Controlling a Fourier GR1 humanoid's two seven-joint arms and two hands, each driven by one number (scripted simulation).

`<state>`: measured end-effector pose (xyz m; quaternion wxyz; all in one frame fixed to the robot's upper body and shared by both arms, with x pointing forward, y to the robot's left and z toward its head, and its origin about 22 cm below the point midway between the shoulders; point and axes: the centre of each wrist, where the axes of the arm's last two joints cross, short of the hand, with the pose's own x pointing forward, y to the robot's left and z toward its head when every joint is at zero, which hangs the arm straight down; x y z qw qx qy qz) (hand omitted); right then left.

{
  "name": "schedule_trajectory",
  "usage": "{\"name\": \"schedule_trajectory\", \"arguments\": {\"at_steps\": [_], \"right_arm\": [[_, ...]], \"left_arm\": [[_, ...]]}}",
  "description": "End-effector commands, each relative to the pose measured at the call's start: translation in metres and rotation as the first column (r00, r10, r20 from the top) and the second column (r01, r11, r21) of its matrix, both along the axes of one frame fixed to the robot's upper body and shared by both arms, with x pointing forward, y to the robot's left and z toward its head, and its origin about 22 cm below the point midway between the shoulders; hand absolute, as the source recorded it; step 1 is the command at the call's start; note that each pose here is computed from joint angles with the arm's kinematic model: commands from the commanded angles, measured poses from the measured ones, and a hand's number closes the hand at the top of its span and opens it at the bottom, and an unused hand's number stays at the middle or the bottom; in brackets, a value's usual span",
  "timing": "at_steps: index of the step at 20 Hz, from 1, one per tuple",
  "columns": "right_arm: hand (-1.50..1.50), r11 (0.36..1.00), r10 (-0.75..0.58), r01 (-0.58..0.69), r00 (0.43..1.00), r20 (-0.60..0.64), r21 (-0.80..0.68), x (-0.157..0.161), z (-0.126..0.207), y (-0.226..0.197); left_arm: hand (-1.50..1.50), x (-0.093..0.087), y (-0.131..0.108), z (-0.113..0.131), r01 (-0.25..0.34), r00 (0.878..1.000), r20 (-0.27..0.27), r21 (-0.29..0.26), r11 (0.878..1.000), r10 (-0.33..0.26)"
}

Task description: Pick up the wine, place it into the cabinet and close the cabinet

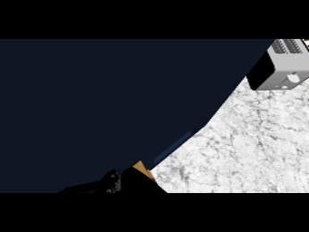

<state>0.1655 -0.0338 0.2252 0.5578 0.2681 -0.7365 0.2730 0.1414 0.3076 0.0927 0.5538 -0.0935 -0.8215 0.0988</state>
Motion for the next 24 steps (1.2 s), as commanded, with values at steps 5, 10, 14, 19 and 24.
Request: {"name": "schedule_trajectory", "arguments": {"at_steps": [5,10,14,19,24], "right_arm": [[1.5,0.998,-0.062,0.062,0.997,0.039,0.02,0.065,0.049,0.053],[1.5,0.984,-0.151,0.165,0.972,0.18,-0.063,0.109,0.048,0.065],[1.5,0.975,-0.203,0.214,0.967,0.156,-0.054,0.129,0.046,0.061],[1.5,0.971,-0.221,0.229,0.97,0.104,-0.069,0.171,0.033,0.049],[1.5,0.959,-0.26,0.271,0.958,0.121,-0.086,0.205,0.022,0.035]], "left_arm": [[-1.5,0.005,-0.006,0.003,-0.013,1.0,0.004,0.017,1.0,0.013],[-1.5,0.011,-0.006,-0.012,-0.018,1.0,0.007,-0.011,1.0,0.018],[-1.5,0.012,0.0,0.011,-0.039,0.999,0.009,0.008,0.999,0.038],[-1.5,0.009,0.001,0.008,-0.04,0.999,0.003,-0.002,0.999,0.04],[-1.5,0.005,-0.007,0.004,-0.024,1.0,-0.003,0.007,1.0,0.024]]}}
